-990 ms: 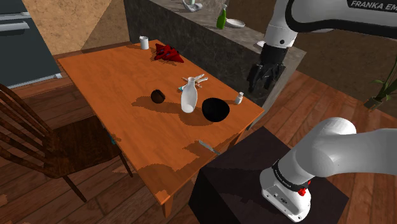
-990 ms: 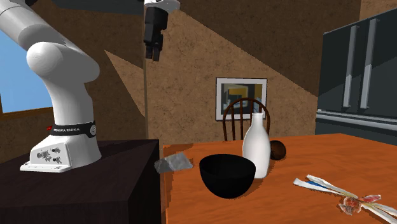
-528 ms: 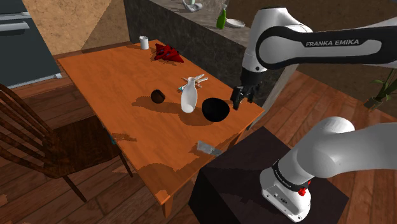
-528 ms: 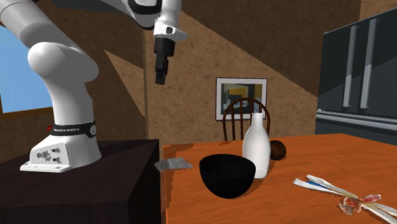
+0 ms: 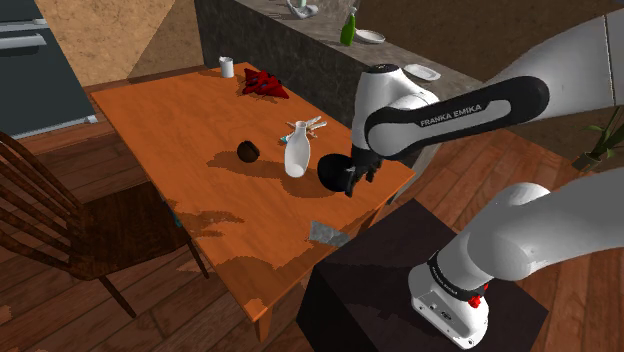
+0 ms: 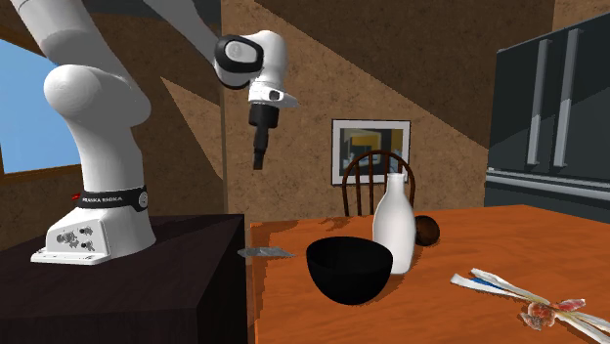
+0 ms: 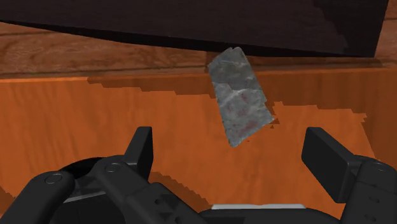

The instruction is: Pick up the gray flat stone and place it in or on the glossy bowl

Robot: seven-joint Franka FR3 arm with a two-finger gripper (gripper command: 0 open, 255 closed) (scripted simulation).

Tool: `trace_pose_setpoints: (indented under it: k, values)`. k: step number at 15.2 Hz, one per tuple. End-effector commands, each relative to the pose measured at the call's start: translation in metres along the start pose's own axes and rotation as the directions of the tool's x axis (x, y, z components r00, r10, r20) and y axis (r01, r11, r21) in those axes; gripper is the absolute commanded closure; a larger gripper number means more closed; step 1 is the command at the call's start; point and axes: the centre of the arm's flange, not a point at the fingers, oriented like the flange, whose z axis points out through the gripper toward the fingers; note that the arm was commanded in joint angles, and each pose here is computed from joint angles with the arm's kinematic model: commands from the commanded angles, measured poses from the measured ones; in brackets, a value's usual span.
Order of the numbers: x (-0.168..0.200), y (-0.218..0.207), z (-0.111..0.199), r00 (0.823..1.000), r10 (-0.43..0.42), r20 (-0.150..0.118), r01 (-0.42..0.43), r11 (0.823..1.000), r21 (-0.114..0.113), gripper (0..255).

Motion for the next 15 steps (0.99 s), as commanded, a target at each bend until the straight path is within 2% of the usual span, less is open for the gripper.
trace_pose_setpoints:
  k: [1,12,15]
  values:
    - [0.011,-0.01,0.023,1.0,-0.022,-0.006,0.022,1.0,-0.022,0]
    - [0.061,-0.053,0.154,0.991,-0.135,-0.012,0.131,0.98,-0.146,0]
    - [0.061,-0.05,0.17,0.991,-0.135,-0.012,0.131,0.98,-0.146,0]
